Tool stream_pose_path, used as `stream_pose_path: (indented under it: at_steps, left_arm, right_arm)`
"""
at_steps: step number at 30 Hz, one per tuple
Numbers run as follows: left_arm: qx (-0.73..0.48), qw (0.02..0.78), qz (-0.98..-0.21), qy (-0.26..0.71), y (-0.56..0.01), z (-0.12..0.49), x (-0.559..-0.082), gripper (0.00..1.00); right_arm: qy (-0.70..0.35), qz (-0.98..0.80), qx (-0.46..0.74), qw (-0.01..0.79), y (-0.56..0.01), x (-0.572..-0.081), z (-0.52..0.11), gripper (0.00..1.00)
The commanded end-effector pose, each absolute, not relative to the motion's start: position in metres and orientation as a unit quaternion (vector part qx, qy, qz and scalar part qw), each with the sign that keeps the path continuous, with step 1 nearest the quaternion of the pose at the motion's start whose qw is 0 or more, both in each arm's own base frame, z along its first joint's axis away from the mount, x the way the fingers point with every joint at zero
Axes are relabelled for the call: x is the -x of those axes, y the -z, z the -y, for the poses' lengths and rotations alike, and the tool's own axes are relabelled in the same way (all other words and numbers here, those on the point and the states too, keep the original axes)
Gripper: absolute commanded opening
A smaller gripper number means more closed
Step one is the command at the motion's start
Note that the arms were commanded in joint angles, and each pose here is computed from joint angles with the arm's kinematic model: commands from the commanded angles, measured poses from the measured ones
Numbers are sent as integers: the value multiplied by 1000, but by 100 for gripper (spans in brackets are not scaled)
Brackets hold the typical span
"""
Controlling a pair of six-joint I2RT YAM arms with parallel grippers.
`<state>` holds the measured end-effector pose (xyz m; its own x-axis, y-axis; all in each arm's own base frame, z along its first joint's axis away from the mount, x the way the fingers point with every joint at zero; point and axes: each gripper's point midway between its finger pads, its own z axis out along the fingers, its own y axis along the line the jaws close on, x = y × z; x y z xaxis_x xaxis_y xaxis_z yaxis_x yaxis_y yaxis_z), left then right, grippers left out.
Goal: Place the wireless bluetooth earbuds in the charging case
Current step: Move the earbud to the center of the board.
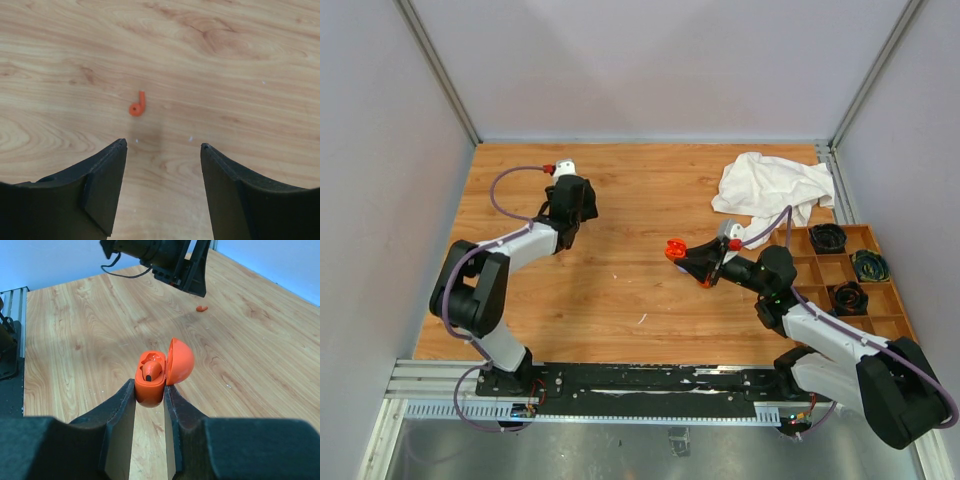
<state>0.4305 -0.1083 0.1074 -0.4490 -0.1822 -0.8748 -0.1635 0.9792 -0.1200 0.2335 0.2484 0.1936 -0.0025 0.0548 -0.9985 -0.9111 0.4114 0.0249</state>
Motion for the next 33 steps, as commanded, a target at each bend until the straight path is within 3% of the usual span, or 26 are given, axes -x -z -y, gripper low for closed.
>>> stream_pose_path:
  at_steps: [1,18,33]
  left_arm:
    - [132,507,-852,24,-103,99,-461,64]
    - [121,419,-900,-8,-32,79,-506,42]
    - [58,327,-942,54,0,105,-459,29]
  right_arm:
    - [-398,-577,380,604,-192,-228,-255,1]
    - [-392,-585,381,599,-189,-231,-255,1]
    - [-392,-584,380,601,-193,-229,-254,1]
